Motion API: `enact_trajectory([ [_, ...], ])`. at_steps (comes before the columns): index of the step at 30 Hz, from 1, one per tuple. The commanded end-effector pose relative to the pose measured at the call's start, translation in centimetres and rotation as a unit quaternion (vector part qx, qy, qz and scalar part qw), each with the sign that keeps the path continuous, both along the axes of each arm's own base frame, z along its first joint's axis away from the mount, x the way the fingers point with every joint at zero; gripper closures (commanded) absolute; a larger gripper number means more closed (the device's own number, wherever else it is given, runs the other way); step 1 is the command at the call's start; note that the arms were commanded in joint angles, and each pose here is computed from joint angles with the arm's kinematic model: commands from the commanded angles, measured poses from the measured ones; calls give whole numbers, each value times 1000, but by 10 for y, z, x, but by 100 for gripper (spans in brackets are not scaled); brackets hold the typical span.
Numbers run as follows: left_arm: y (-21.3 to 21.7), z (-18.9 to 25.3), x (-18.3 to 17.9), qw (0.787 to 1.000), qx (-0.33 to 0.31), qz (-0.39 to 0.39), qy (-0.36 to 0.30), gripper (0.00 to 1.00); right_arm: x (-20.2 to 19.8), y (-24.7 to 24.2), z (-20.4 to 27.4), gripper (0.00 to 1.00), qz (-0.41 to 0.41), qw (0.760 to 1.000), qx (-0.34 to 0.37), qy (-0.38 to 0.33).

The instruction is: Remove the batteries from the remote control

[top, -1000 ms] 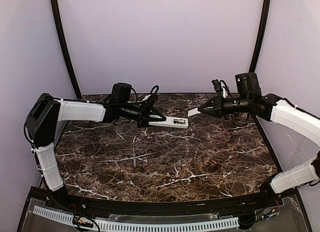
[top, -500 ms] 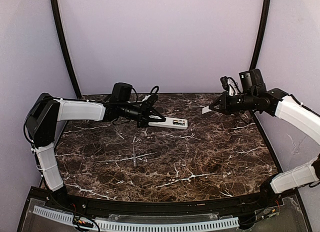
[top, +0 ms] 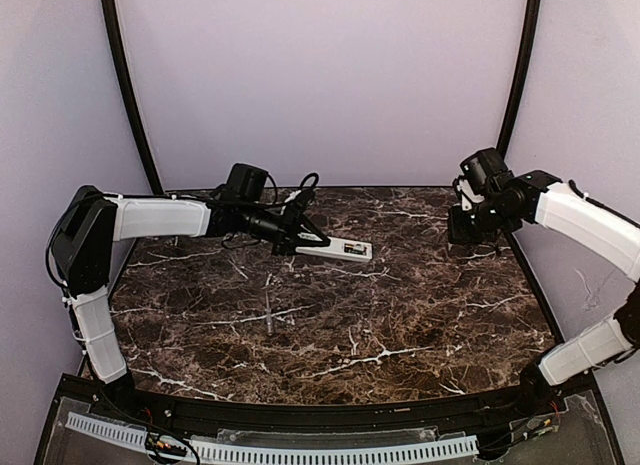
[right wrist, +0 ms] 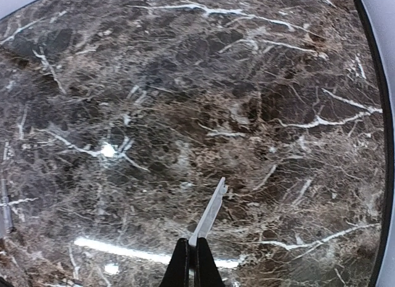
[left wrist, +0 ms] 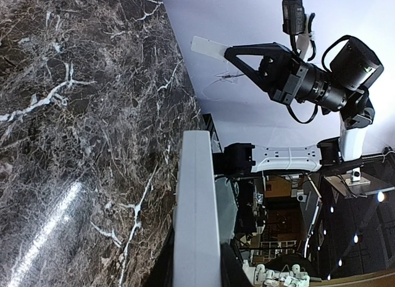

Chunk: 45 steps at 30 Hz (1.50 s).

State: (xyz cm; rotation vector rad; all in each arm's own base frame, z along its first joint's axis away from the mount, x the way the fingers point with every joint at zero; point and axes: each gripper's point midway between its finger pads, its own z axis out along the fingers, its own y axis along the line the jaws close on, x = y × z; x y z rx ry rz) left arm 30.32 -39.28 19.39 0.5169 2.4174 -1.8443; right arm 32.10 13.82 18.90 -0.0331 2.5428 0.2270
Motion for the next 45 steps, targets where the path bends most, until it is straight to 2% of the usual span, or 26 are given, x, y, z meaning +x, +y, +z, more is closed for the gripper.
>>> enact_trajectory([
  [1, 1, 24, -1, 999, -8, -4, -41, 99, -2, -31, -16, 100, -36, 995, -91, 34],
  [9, 2, 21, -2, 999, 3, -4, -41, 100, -7, -52, -69, 100, -56, 974, -183, 119],
  [20, 2, 18, -2, 999, 7, -5, -41, 100, -6, -48, -102, 100, -39, 965, -202, 165],
  [26, 2, 17, -1, 999, 9, -6, -40, 100, -5, -34, -114, 100, -19, 970, -170, 171],
  [37, 2, 17, -1, 999, 9, -7, -39, 99, 0, -12, -107, 85, 9, 979, -117, 166],
  [45, 2, 14, -1, 999, 12, -7, -38, 100, 4, 22, -86, 79, 52, 988, -29, 145],
])
